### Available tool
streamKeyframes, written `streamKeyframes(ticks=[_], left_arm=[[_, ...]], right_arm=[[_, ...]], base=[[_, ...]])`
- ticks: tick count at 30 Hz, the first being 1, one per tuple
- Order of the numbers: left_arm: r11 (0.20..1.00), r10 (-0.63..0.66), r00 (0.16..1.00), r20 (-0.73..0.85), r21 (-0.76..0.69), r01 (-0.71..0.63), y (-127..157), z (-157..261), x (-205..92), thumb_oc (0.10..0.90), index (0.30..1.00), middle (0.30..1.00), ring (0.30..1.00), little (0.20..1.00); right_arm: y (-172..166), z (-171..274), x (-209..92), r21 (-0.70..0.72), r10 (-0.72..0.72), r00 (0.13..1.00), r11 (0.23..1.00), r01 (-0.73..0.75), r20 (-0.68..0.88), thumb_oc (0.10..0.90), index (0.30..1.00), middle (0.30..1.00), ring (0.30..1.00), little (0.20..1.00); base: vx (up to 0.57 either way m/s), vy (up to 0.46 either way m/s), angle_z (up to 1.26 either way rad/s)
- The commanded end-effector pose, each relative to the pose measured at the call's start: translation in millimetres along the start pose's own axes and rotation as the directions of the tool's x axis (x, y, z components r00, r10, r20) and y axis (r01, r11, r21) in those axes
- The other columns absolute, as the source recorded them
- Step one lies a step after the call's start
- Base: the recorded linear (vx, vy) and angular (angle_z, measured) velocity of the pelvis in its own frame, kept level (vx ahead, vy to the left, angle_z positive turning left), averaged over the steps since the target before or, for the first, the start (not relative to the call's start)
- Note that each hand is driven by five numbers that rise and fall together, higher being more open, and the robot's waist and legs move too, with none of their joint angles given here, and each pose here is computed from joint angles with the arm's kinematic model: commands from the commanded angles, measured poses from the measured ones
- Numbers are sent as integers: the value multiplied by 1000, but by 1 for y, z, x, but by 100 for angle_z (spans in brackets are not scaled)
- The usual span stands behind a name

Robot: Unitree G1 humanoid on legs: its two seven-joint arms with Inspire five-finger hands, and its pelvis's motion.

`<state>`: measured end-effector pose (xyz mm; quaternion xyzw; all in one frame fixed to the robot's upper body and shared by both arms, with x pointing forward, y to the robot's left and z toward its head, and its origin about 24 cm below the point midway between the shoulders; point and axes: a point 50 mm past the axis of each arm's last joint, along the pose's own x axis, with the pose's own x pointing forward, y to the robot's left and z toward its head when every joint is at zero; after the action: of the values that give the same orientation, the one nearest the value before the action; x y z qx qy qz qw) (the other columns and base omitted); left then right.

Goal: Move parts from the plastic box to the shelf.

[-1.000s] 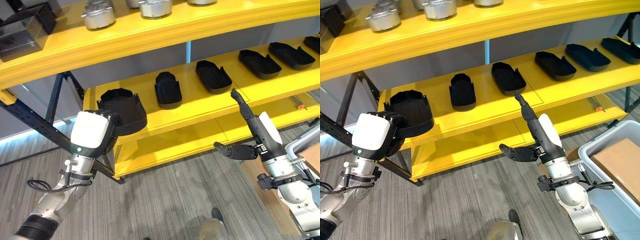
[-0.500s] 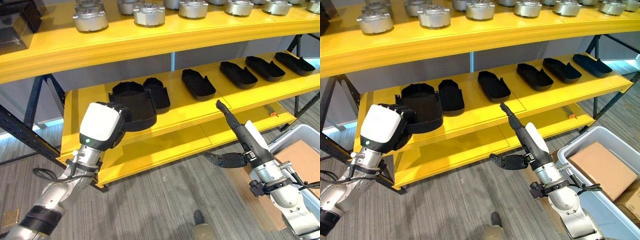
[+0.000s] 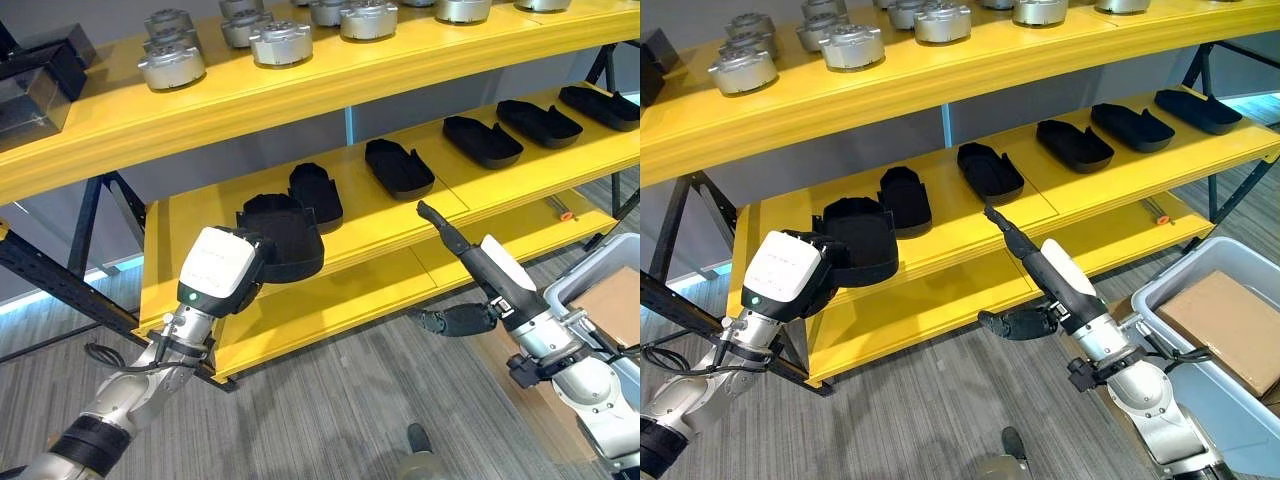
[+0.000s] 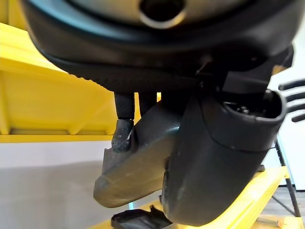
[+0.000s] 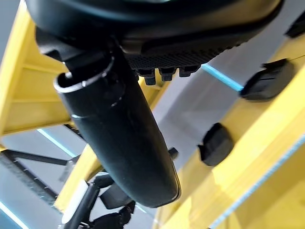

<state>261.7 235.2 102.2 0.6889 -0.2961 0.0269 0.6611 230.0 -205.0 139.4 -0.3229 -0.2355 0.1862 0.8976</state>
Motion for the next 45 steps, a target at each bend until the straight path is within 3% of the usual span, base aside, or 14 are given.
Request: streamKeyframes(ticks=[1, 7, 11, 26, 45], left_arm=[[911, 398, 917, 16, 110, -397, 80, -28, 52, 400, 300, 300, 300, 300], [917, 380, 925, 26, 123, -380, 83, -24, 54, 400, 300, 300, 300, 300], [922, 371, 928, 13, 113, -370, 78, -14, 65, 400, 300, 300, 300, 300], [907, 417, 908, 39, 50, -418, 87, -7, 88, 400, 300, 300, 300, 300], [913, 408, 911, -67, 58, -404, 83, -18, 74, 400, 300, 300, 300, 300]], right_arm=[[-23, 35, 25, -23, -150, 958, 987, 160, 244, 900, 1000, 1000, 1000, 1000], [-11, 37, 33, 1, -143, 958, 989, 147, 247, 900, 1000, 1000, 1000, 1000], [-10, 34, 22, -27, -105, 962, 993, 115, 252, 900, 1000, 1000, 1000, 1000], [-20, 26, 10, -61, -60, 981, 996, 72, 182, 900, 1000, 1000, 1000, 1000], [-29, 20, -4, -87, -55, 990, 994, 67, 133, 900, 1000, 1000, 1000, 1000]], base=[[69, 232, 3], [176, 132, -42], [352, -73, 50], [305, -214, 47], [100, -108, 14]])
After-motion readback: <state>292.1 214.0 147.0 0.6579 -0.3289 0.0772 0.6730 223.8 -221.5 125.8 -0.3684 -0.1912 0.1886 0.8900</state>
